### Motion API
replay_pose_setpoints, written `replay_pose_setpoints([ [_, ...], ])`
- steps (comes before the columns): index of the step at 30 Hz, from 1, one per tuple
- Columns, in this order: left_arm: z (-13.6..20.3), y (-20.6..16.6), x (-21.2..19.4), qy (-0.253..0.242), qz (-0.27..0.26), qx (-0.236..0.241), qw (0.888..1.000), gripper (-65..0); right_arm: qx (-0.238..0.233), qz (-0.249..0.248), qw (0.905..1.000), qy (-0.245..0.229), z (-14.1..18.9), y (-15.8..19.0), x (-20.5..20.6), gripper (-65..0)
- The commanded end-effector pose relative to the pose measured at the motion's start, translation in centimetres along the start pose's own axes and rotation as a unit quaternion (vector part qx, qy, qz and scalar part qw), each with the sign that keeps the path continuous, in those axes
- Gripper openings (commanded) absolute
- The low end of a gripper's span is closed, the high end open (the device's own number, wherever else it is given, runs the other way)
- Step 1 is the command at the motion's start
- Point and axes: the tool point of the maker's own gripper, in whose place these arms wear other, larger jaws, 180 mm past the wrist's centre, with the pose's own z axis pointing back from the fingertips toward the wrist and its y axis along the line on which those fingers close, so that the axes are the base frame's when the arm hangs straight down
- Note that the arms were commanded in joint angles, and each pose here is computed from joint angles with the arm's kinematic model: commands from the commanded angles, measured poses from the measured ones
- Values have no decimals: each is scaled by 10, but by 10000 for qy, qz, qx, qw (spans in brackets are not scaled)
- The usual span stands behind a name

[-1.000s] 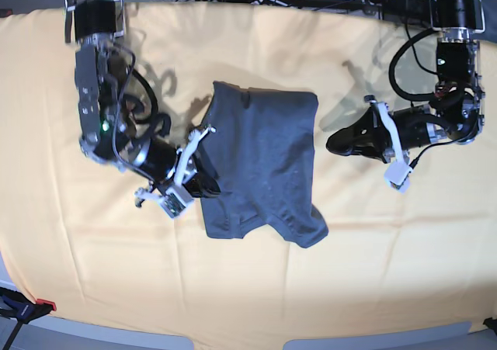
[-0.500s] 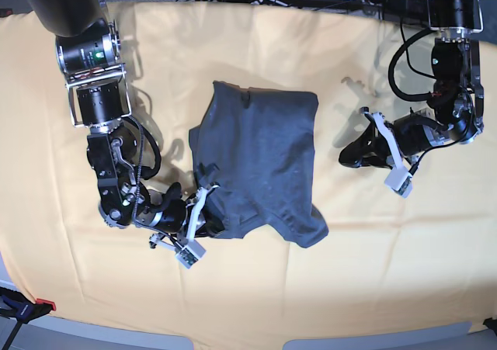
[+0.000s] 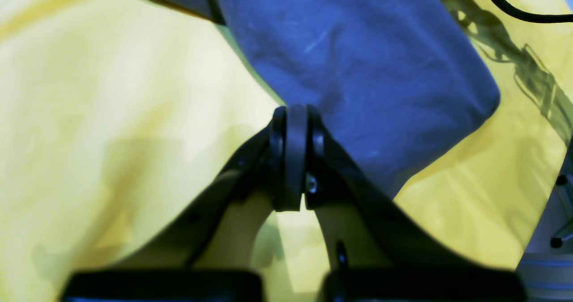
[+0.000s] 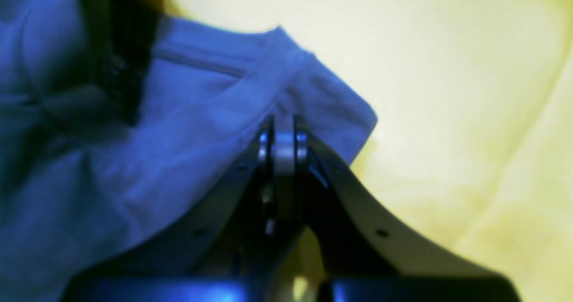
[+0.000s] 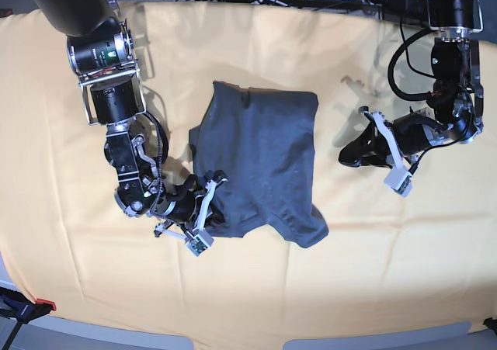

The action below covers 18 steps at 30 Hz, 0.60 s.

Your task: Fold the T-shirt properly

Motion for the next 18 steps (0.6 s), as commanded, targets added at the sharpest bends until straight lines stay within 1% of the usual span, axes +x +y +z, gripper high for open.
replay_pose_setpoints([
  [1,6,2,17,-234,-112,20,9997,-650,-132,48,9997,-186,1,-10,20,-650],
  [4,6,2,17,-239,-116,18,9996,-650,-462,17,9988,156,-3,-22,-1,-650],
  [5,6,2,17,-240,-116,17,9996,-650,-638,17,9976,257,-2,-29,-6,-650],
  [6,6,2,17,-237,-116,18,9996,-650,-915,10,9951,386,0,-39,-12,-650],
  [7,6,2,17,-233,-116,20,9997,-650,-1320,-34,9897,549,4,-53,-17,-650],
  [8,6,2,17,-230,-117,21,9997,-650,-1779,-85,9814,713,10,-69,-23,-650],
  [9,6,2,17,-225,-119,27,9997,-650,-2230,-159,9710,844,17,-84,-27,-650],
  [11,6,4,15,-171,-155,81,9997,-650,-2832,-314,9520,1118,30,-103,-37,-650],
  [12,6,5,14,-157,-162,95,9997,-650,-2984,-419,9456,1229,35,-107,-42,-650],
  [13,6,5,14,-156,-168,99,9997,-650,-3030,-483,9426,1320,36,-107,-46,-650],
  [14,6,5,14,-156,-168,99,9997,-650,-3011,-524,9421,1380,36,-106,-49,-650],
  [16,6,5,15,-171,-168,99,9997,-650,-2926,-688,9439,1370,35,-103,-50,-650],
  [18,6,5,15,-171,-170,98,9997,-650,-2763,-851,9491,1249,32,-97,-45,-650],
])
